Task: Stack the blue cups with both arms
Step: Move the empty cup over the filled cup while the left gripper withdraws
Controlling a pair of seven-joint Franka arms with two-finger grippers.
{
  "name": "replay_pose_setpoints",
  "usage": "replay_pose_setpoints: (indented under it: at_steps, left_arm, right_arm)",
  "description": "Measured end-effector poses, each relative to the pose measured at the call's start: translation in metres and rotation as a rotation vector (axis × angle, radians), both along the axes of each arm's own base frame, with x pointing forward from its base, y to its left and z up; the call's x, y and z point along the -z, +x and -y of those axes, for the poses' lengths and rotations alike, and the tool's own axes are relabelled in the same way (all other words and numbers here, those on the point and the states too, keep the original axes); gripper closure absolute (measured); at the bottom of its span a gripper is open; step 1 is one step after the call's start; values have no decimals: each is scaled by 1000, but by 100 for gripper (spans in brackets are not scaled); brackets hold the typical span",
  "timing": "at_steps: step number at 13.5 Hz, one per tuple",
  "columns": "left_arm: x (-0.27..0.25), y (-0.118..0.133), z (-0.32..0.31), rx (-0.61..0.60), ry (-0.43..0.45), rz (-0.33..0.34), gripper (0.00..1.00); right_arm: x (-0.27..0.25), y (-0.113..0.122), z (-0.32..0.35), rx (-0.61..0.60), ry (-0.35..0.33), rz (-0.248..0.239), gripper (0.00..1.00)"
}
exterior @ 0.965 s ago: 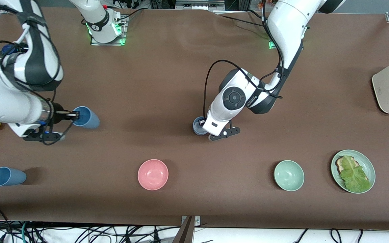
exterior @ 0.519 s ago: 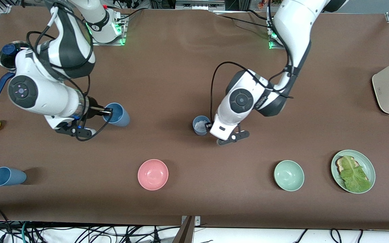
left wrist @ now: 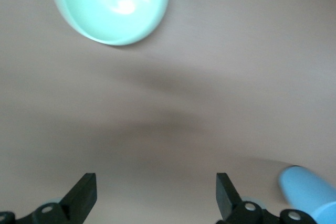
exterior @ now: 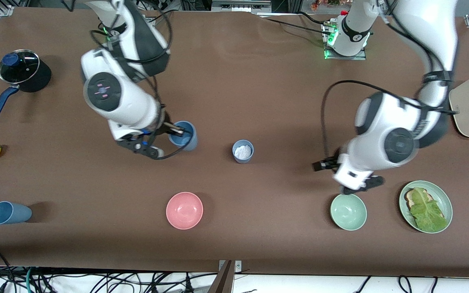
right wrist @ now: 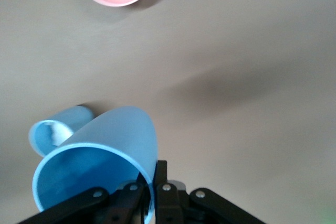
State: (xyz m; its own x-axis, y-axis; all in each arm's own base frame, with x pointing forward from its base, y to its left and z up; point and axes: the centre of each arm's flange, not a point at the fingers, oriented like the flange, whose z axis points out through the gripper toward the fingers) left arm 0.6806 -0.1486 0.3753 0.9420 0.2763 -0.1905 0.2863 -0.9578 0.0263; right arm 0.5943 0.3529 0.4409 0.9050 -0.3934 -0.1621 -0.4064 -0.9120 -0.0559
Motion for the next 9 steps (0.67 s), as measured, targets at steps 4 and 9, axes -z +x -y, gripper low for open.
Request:
replay_pose_setpoints:
  at_steps: [4, 9]
  left_arm:
    - [-2, 12, -131, -18, 5, -5, 0]
    - [-44, 8, -236, -52, 44, 52, 0]
  right_arm:
    - [30, -30, -89, 114, 13, 61, 94]
    - [52, -44, -139, 168, -14, 107, 94]
